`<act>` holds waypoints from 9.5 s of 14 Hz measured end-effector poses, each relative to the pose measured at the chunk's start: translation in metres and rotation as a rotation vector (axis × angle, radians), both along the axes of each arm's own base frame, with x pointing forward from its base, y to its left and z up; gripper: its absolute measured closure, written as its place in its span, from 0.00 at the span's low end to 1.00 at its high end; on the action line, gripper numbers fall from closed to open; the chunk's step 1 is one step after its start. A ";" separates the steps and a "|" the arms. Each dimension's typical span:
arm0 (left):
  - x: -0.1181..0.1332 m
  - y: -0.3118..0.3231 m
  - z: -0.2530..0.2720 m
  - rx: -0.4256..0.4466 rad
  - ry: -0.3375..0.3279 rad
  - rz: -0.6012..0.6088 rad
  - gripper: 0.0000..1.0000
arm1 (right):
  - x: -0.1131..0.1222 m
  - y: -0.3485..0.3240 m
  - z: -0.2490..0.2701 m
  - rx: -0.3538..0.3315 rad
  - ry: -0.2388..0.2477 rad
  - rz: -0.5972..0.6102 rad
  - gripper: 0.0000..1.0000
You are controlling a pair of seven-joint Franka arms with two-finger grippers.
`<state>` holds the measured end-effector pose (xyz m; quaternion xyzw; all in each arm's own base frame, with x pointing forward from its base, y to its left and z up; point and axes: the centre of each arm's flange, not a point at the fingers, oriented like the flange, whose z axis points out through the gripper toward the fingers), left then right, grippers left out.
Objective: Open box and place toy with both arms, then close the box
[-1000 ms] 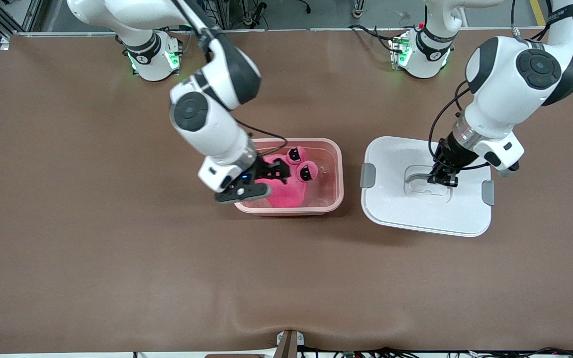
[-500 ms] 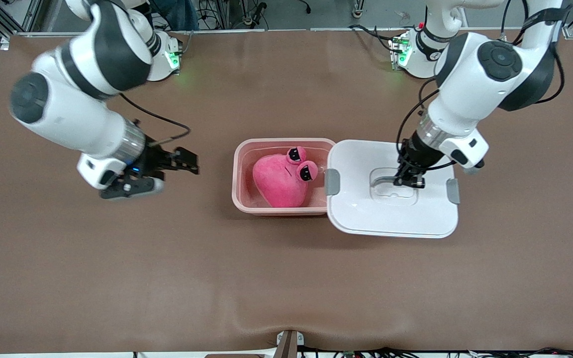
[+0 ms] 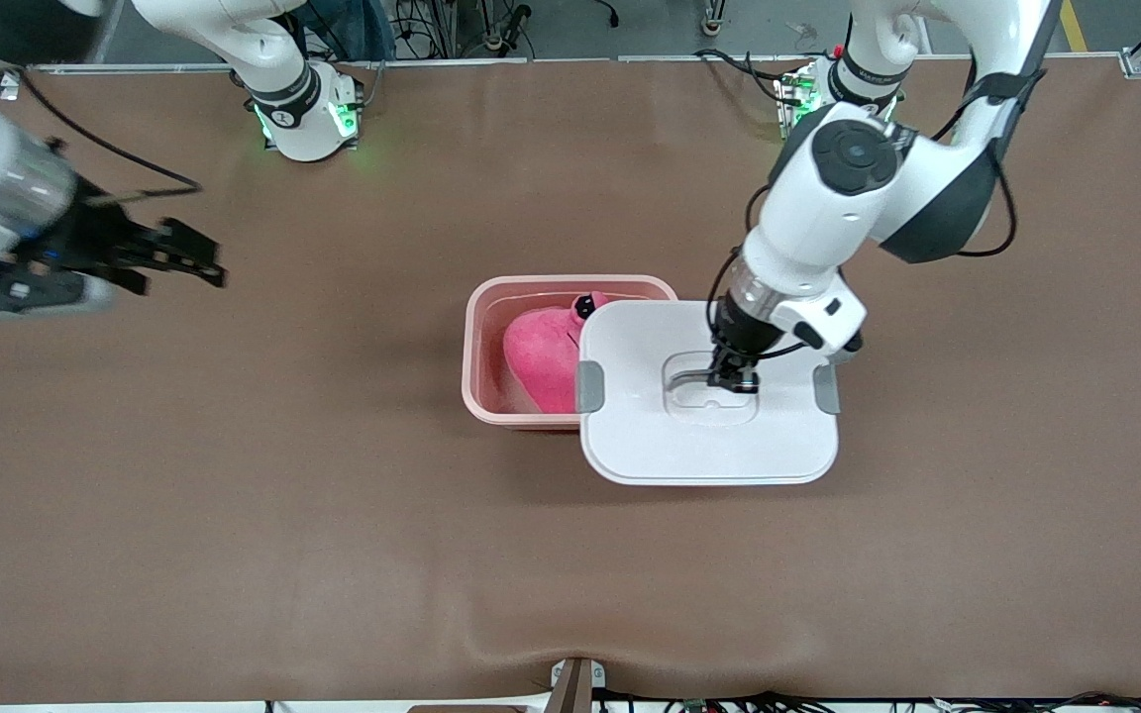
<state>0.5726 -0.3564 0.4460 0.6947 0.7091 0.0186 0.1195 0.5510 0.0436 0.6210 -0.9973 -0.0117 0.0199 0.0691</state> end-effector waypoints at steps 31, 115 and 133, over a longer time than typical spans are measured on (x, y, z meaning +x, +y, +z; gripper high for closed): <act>-0.086 -0.165 -0.073 0.099 -0.049 0.043 0.93 | -0.032 -0.069 0.049 -0.141 0.011 -0.048 0.00; 0.041 0.141 0.075 0.174 0.072 -0.822 0.00 | -0.027 -0.049 0.048 -0.141 -0.007 -0.011 0.00; -0.053 0.350 0.231 0.180 0.098 -1.243 0.00 | -0.027 -0.048 0.047 -0.141 -0.007 -0.009 0.00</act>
